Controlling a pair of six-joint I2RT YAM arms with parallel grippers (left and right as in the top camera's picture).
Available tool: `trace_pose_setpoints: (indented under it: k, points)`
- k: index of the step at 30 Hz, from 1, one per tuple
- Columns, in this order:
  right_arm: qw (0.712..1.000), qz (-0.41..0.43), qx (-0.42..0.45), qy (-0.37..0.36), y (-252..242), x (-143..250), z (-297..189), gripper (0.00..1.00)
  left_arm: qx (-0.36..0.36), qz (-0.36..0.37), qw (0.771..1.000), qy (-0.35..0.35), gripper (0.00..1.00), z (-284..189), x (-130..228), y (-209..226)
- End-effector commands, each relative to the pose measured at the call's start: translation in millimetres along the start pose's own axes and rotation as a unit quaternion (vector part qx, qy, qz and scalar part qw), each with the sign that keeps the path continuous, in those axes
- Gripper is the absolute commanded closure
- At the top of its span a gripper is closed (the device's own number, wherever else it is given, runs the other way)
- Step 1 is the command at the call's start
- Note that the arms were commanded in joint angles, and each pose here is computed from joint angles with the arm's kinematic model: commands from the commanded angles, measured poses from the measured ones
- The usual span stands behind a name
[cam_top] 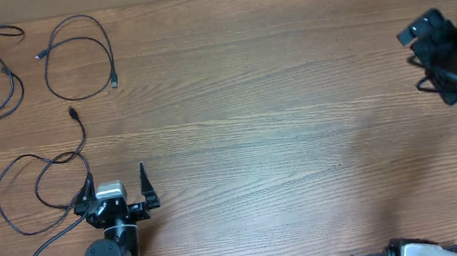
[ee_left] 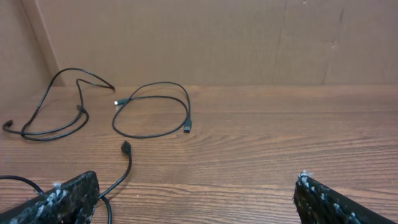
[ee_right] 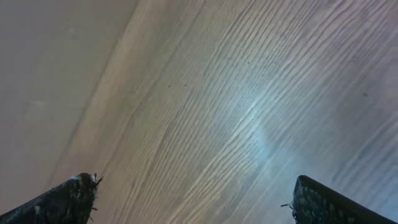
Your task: Untangle cables
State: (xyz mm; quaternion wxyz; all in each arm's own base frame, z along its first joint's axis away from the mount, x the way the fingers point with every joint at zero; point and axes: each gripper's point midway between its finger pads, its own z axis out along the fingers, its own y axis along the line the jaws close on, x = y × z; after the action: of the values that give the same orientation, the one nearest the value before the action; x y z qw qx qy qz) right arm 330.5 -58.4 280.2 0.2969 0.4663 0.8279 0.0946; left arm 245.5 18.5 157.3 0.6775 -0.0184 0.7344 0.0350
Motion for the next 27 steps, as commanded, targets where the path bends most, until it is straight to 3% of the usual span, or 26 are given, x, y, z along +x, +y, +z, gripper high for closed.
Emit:
trace_pose_setpoints:
  k: [1, 5, 9, 12, 17, 22, 27]
  points:
    - [0.999, 0.001, -0.021, -0.044, -3, -7, -33, 0.00, -0.003, 0.006, 1.000, -0.002, 0.00, 0, 1, 1]
    - [0.997, -0.007, -0.037, -0.069, -16, 2, -52, 0.00, -0.003, 0.006, 1.000, -0.002, 0.01, 0, 1, 1]
    - [0.987, -0.076, -0.092, -0.111, -15, 16, -59, 0.00, -0.003, 0.006, 1.000, -0.001, 0.00, 0, 1, 1]
    - [0.964, -0.150, -0.153, -0.157, -9, 30, -61, 0.00, -0.003, 0.006, 1.000, -0.001, 0.00, 0, 1, 1]
    - [0.891, -0.256, -0.288, -0.240, -1, 65, -71, 0.00, -0.003, 0.006, 1.000, -0.001, 0.00, 0, 1, 1]
    - [0.841, -0.264, -0.369, -0.295, -9, 89, -70, 0.00, -0.003, 0.006, 1.000, -0.002, 0.00, 0, 1, 1]
    - [0.817, -0.256, -0.396, -0.333, -22, 100, -55, 0.00, -0.003, 0.006, 1.000, -0.002, 0.00, 0, 1, 1]
